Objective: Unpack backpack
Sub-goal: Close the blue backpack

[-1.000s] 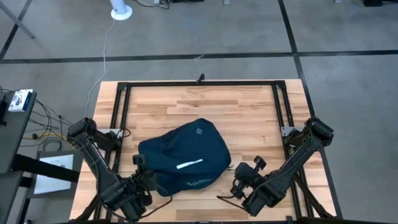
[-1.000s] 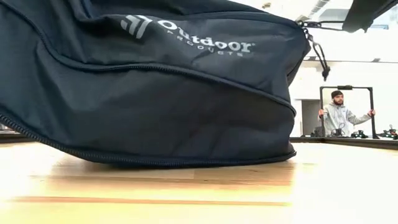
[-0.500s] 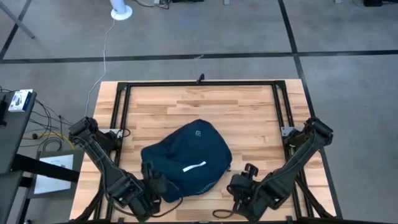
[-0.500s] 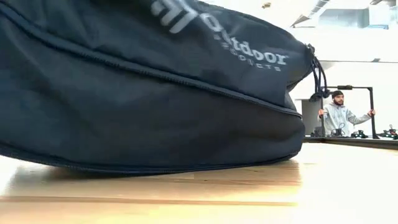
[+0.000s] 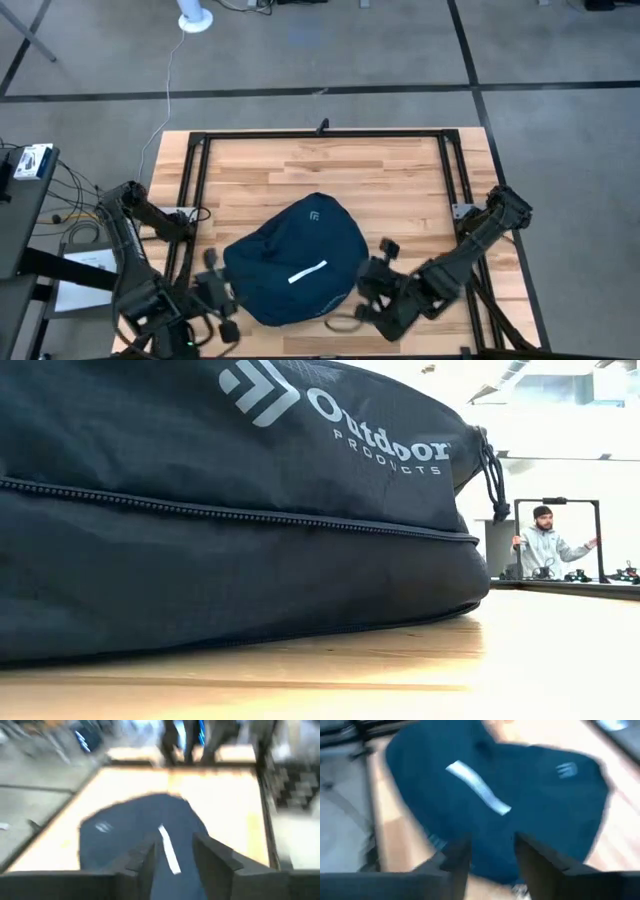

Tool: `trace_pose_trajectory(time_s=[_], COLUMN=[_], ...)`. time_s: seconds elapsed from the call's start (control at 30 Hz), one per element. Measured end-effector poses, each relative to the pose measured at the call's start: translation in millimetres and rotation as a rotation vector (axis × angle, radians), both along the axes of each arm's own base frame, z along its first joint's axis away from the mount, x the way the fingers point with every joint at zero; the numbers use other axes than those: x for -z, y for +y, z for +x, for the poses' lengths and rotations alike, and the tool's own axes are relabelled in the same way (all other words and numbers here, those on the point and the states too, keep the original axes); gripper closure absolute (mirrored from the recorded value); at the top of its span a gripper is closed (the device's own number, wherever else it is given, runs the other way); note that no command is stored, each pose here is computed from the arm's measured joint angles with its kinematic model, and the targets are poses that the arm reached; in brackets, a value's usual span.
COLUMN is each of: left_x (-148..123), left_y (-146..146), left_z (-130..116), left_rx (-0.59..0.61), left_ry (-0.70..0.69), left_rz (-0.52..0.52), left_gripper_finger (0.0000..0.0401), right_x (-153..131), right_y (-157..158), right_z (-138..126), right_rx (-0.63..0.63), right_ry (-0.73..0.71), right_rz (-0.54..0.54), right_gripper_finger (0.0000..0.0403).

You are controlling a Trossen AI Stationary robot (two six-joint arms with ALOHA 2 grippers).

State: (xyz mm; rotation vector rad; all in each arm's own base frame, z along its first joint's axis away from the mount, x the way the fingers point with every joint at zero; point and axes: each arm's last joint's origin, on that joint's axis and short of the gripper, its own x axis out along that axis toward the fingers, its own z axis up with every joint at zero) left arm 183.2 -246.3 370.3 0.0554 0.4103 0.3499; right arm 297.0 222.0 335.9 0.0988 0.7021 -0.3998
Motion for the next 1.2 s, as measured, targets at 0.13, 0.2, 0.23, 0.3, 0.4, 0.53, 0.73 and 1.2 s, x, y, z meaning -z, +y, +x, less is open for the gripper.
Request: trace_pose_trajectory(time_s=[0.13,0.2,0.23,0.3,0.4,0.53,0.73,1.2], left_x=[22,44,55,79,114,147,206,212], left_y=[6,7,8,7,6,9,30,51], left_z=[-11,-12,-13,-13,-12,-9,-10,-7], left_rx=[-0.070,-0.111,-0.127,-0.143,-0.136,-0.129,-0.130,-0.073], left_ry=[-0.089,-0.142,-0.166,-0.191,-0.199,-0.212,-0.189,-0.086], left_rz=[0.008,-0.006,-0.024,-0.063,-0.082,-0.108,-0.202,-0.123], left_gripper_finger=[0.0379,0.0392,0.0395,0.0399,0.0401,0.0401,0.0401,0.0401], right_x=[22,33,40,58,89,119,163,165], right_y=[-21,-30,-33,-36,-42,-62,-96,-99], right_z=[14,24,28,38,53,62,54,40], right_rx=[0.126,0.184,0.194,0.175,0.107,0.032,0.092,0.057], right_ry=[-0.064,-0.119,-0.134,-0.171,-0.248,-0.361,-0.305,-0.293], right_rz=[-0.156,-0.191,-0.209,-0.213,-0.178,-0.112,-0.042,0.018], right_gripper_finger=[0.0389,0.0394,0.0398,0.0401,0.0402,0.0403,0.0403,0.0403])
